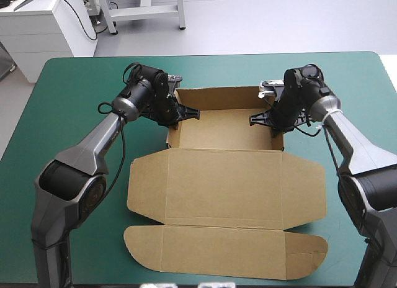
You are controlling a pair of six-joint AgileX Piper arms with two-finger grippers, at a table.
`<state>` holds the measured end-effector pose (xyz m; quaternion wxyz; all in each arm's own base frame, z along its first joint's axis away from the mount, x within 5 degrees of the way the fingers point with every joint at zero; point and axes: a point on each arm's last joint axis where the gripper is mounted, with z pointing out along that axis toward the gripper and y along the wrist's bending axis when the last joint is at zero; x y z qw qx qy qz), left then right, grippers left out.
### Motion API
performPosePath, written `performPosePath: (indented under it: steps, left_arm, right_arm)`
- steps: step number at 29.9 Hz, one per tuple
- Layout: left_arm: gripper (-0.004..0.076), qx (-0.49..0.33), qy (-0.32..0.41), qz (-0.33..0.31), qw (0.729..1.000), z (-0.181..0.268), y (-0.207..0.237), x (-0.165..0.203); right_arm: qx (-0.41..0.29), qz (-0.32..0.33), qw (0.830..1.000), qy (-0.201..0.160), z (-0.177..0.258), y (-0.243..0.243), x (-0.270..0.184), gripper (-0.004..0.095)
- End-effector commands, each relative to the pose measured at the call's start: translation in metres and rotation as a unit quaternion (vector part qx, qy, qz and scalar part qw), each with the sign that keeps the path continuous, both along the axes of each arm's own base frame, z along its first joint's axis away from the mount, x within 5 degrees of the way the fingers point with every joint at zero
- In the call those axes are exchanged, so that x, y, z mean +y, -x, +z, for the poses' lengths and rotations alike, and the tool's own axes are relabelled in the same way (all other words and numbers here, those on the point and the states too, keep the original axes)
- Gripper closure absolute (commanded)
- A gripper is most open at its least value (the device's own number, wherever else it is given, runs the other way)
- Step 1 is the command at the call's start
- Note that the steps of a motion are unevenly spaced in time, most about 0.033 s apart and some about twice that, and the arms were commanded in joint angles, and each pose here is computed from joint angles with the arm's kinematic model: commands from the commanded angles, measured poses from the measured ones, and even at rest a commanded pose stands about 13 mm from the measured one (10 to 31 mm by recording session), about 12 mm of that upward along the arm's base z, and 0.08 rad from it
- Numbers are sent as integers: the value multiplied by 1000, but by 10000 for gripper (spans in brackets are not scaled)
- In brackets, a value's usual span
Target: Fold the box
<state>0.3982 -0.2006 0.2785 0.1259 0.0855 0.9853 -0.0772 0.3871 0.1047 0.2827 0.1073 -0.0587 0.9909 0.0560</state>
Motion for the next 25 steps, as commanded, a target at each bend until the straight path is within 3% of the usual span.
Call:
performPosePath:
  steps: [1, 12, 15, 21, 25]
  left_arm:
    - [731, -7, 2, -8, 1000, 26, 13, 4]
    - [713, -7, 2, -24, 1000, 25, 14, 3]
    - [628, -7, 2, -23, 1000, 25, 13, 3]
    - [316, -8, 1, -23, 1000, 25, 13, 4]
    - [284, -14, 2, -23, 1000, 28, 12, 3]
  right_arm:
    - [-30, 25, 999, -15, 29, 10, 1, 908]
    - [-35, 27, 999, 7, 29, 9, -2, 871]
    - [-35, 27, 999, 7, 29, 9, -2, 757]
    - [-36, 26, 999, 6, 29, 9, -2, 562]
    - [-48, 11, 999, 0, 30, 7, -2, 456]
